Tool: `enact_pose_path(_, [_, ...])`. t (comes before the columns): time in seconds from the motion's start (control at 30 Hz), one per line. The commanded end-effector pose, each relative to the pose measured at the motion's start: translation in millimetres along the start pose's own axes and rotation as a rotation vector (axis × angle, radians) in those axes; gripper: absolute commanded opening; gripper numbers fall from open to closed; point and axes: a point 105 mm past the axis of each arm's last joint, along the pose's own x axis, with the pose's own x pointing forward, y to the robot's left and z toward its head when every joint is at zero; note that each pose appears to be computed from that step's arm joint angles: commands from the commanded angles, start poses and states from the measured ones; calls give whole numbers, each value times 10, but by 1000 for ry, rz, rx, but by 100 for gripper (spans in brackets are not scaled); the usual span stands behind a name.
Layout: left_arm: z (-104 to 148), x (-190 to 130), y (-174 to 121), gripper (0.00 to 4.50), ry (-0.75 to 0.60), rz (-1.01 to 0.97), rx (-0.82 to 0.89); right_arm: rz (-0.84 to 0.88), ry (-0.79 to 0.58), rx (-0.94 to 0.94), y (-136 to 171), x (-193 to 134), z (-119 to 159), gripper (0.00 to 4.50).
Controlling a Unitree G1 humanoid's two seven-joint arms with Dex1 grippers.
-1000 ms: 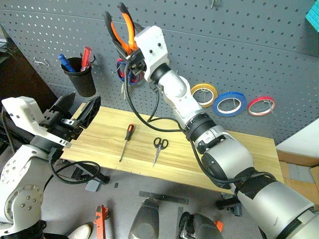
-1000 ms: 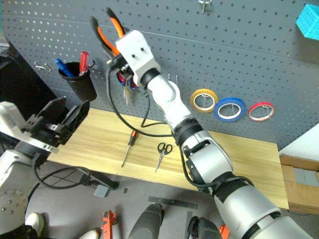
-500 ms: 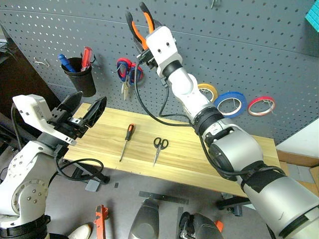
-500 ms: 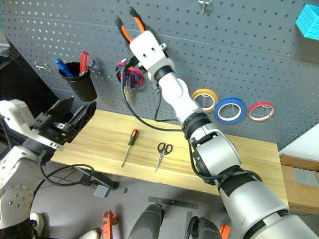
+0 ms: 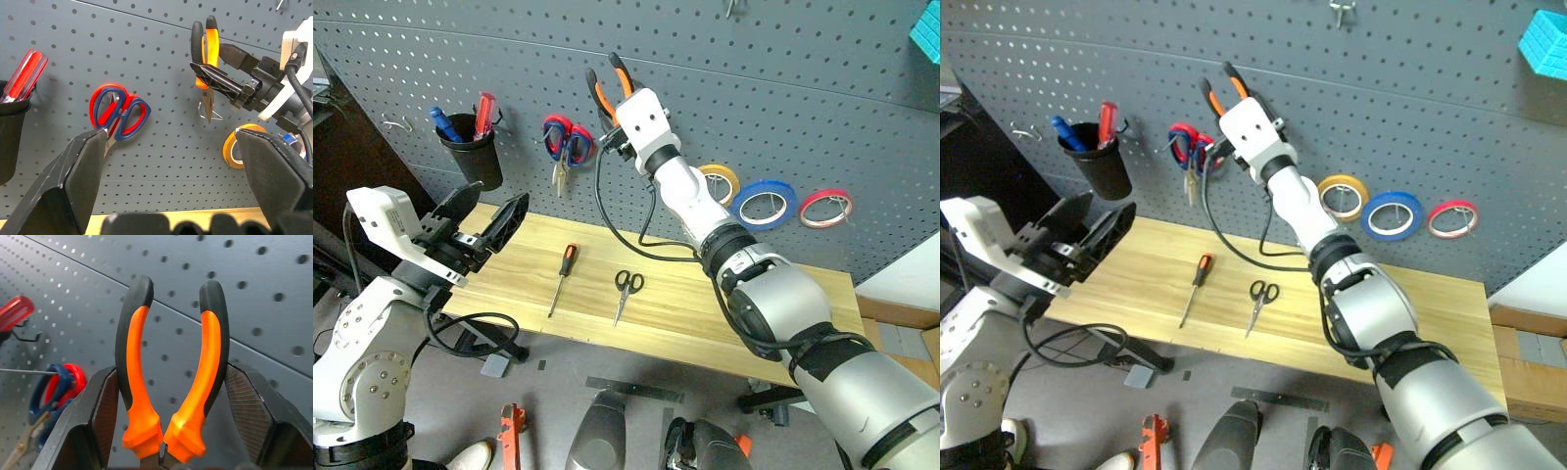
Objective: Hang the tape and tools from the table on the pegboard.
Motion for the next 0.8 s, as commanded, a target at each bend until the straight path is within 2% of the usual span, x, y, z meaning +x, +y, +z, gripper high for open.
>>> enact_pose_path(0.03, [95, 6, -26, 450, -26, -23, 28, -61, -64, 0, -182, 90, 221, 277])
enact_pose_path(0.43, [98, 24, -5, 450, -25, -28, 33, -108, -47, 71, -292, 136, 255, 277])
enact_pose_path(0.8, [109, -23, -19, 450, -17, -22, 36, -115, 22, 79, -275, 47, 19, 277])
